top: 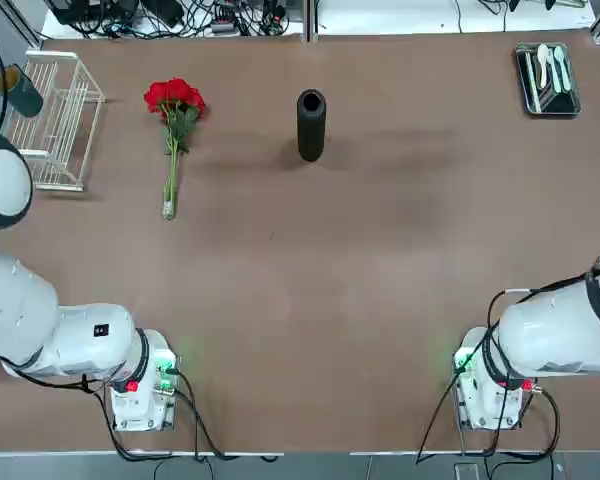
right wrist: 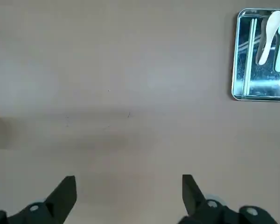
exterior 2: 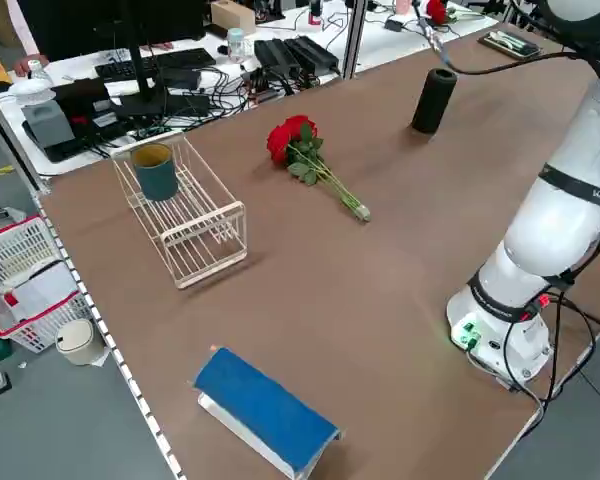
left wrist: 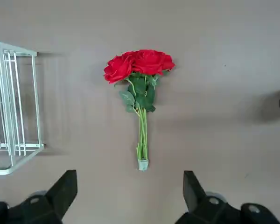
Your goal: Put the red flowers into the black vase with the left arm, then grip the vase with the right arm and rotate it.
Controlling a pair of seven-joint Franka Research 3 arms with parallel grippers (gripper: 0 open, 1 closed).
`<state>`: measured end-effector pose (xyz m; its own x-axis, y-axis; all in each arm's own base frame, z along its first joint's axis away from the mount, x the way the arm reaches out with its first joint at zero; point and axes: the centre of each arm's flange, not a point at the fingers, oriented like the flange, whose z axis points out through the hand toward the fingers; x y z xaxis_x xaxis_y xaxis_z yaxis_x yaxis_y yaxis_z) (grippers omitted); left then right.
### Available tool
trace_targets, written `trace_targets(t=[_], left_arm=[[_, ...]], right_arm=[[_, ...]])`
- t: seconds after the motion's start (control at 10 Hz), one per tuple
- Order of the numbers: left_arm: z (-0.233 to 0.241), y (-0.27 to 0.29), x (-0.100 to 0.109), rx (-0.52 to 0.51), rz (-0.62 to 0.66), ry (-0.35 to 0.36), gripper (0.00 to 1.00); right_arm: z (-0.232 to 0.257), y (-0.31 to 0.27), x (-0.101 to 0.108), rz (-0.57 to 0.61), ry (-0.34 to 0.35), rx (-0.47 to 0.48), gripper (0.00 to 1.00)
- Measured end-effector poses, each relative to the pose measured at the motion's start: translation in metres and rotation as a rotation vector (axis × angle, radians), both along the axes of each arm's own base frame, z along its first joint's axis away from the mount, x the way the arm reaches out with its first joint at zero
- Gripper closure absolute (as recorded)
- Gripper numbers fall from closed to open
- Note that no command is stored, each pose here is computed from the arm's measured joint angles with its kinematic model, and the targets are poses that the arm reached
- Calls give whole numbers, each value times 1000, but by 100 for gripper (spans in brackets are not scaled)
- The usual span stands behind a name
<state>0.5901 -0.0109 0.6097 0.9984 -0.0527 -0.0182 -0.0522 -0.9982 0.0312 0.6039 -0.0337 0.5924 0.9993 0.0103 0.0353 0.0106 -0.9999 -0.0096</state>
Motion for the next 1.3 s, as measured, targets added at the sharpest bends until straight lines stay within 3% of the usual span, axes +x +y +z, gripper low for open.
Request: trace_targets(t=[0.3, 0.5, 0.8, 1.3], left_arm=[[-66, 9, 22, -4, 27, 21, 0], [-120, 29, 25, -4, 66, 6, 0], [-193, 28, 11, -2, 70, -16, 0], [-298, 11, -33, -2, 145, -40, 0]], right_arm=[[1, 1, 1, 1, -7, 0, 0], [1, 1, 1, 1, -8, 0, 0], [1, 1, 2, 1, -16, -1, 0], [1, 1, 2, 1, -16, -1, 0]])
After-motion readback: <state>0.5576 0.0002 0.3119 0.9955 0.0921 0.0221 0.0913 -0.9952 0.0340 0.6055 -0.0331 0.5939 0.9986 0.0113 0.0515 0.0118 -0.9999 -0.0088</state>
